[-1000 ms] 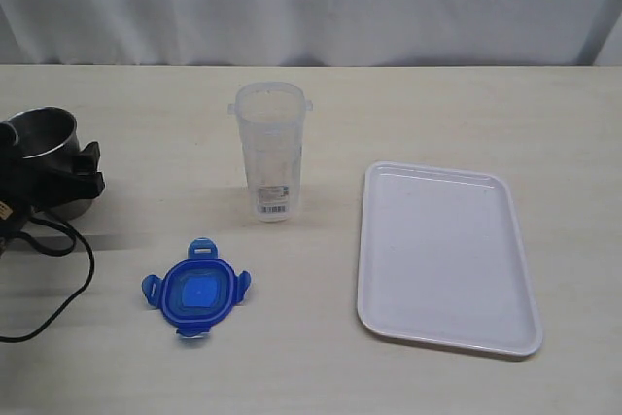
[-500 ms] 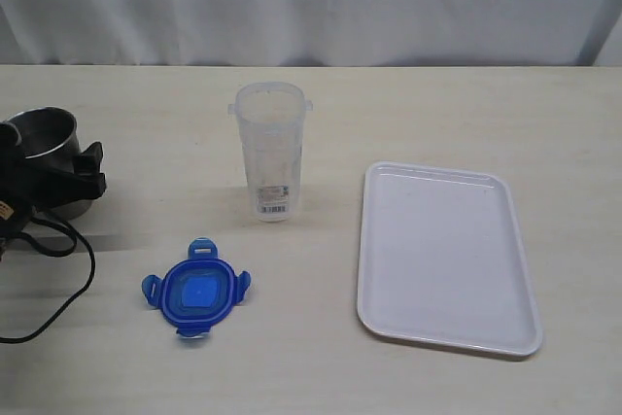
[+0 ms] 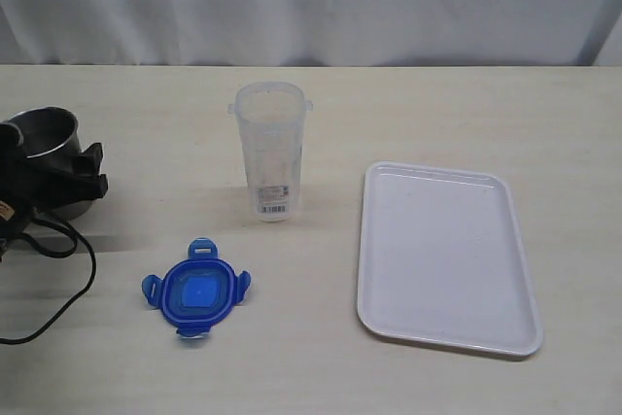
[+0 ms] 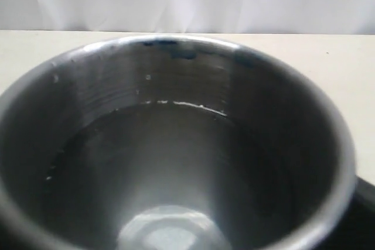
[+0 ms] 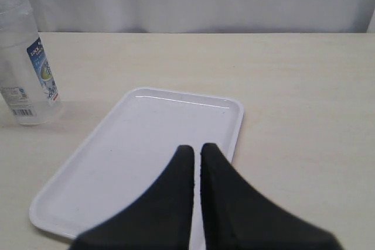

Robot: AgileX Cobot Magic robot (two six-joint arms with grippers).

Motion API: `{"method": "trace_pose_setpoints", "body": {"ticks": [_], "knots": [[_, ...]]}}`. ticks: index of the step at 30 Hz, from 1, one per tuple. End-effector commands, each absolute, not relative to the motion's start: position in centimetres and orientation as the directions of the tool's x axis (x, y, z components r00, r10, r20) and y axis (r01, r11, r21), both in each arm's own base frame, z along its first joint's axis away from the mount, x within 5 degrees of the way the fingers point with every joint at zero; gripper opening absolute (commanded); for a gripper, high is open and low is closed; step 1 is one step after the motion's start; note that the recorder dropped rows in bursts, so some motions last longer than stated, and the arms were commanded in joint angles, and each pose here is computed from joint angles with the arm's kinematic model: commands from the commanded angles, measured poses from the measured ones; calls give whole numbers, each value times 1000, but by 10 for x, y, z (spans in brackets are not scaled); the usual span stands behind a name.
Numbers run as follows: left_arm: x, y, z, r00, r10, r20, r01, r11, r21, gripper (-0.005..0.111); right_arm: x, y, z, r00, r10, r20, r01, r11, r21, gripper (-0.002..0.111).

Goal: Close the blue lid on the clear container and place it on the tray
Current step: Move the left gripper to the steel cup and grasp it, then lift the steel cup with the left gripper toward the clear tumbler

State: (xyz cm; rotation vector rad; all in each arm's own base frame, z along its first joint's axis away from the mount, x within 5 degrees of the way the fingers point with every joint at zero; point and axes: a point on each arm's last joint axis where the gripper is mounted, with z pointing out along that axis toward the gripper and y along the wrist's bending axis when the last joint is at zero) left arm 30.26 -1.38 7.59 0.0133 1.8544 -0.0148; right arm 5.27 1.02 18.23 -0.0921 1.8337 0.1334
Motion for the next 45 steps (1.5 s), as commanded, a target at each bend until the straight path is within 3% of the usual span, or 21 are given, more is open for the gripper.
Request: {"method": "trace_pose_setpoints", "body": {"ticks": [1, 4, 9, 14, 22, 30, 45], "knots": [[304, -14, 78, -261, 2, -965, 19, 1000, -3, 62, 53, 10, 182, -262, -5, -965, -128, 991, 30, 5], [304, -14, 78, -261, 2, -965, 19, 1000, -3, 43, 53, 10, 182, -262, -5, -965, -128, 991, 30, 5], [304, -14, 78, -261, -4, -965, 20, 1000, -10, 26, 53, 10, 182, -262, -5, -965, -128, 991, 30, 5], [304, -17, 77, -272, -9, -962, 44, 999, -22, 0, 53, 10, 182, -262, -5, -965, -128, 991, 30, 5], [304, -24, 84, -256, -15, -966, 116, 992, -46, 0, 53, 10, 182, -262, -5, -965, -128, 991, 30, 5], [304, -35, 106, -210, -21, -977, 234, 970, -72, 0, 53, 10, 182, -262, -5, -965, -128, 991, 30, 5], [300, -44, 147, -112, -29, -993, 339, 939, -66, 0, 53, 10, 182, -262, -5, -965, -128, 991, 30, 5]]}}
